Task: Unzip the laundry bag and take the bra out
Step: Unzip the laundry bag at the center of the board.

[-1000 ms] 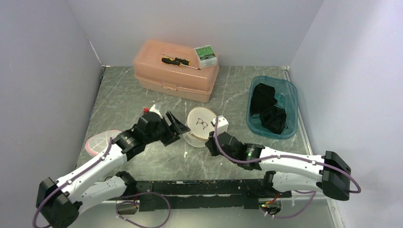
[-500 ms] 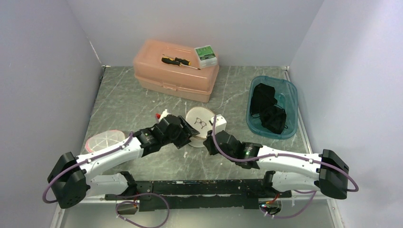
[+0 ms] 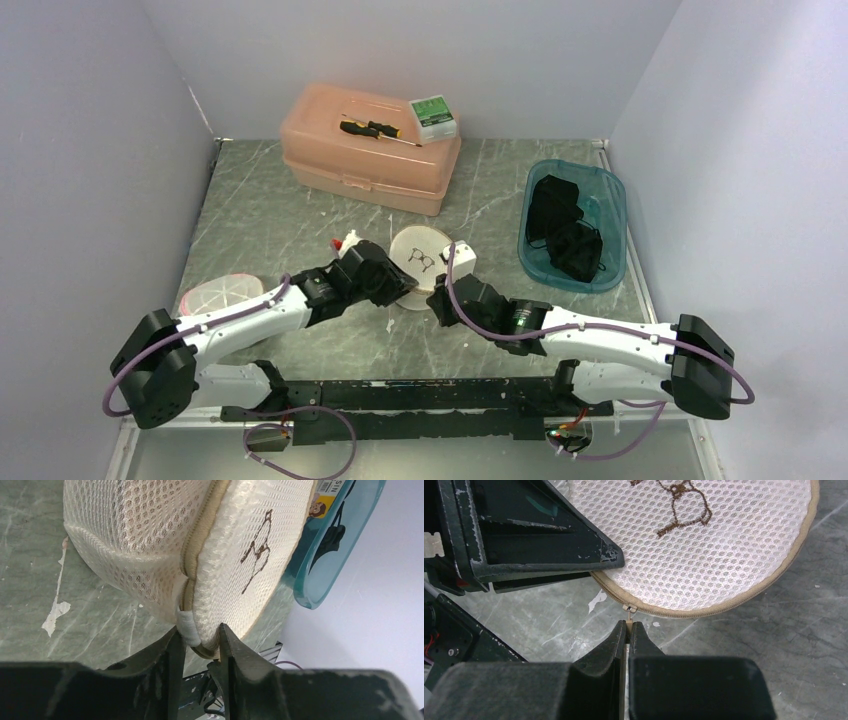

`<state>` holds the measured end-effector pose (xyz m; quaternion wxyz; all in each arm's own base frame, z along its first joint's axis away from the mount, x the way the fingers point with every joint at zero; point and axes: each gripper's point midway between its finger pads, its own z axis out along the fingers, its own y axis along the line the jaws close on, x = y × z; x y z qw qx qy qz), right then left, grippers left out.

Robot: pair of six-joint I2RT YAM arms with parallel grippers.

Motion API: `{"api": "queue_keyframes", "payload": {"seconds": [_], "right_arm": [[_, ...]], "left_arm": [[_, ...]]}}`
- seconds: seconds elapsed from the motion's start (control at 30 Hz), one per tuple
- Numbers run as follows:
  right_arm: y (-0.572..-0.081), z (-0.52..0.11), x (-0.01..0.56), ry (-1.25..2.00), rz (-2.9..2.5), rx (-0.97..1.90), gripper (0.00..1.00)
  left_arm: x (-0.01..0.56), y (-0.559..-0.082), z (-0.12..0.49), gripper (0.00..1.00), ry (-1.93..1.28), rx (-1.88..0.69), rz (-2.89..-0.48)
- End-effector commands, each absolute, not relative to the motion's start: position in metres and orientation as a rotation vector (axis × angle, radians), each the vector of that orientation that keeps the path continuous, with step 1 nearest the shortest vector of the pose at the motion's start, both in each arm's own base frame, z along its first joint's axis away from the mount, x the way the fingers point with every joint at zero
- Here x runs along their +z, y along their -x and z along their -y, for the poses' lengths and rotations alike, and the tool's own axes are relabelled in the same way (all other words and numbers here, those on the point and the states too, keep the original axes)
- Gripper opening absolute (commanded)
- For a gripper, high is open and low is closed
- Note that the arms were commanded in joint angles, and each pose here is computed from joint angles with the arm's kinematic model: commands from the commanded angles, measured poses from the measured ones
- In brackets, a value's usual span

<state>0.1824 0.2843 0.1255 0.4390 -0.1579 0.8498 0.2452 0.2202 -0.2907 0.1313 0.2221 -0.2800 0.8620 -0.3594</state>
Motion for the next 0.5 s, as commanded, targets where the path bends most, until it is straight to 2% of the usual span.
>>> {"api": "queue_keyframes", "payload": {"seconds": [0.0, 0.17, 0.27, 0.47], "right_arm": [[-0.185, -0.296, 0.147, 0.37, -2.051, 0.694, 0.0], [-0.186, -0.287, 0.141, 0.37, -2.064, 0.648, 0.0], [-0.191, -0.277, 0.137, 0.349, -2.059, 0.614, 0.0], [-0.206, -0.253, 0.127, 0.279, -2.088, 0.584, 0.0]], "left_arm": [[0.154, -0.231, 0.3, 0.31, 0.764, -1.052, -2.31], [0.154, -0.23, 0.296, 0.11, 0.738, -1.025, -2.312], [0.154, -0.229, 0.298, 0.04, 0.699, -1.035, -2.321], [0.15, -0.225, 0.299, 0.03, 0.667, -1.03, -2.351]]}}
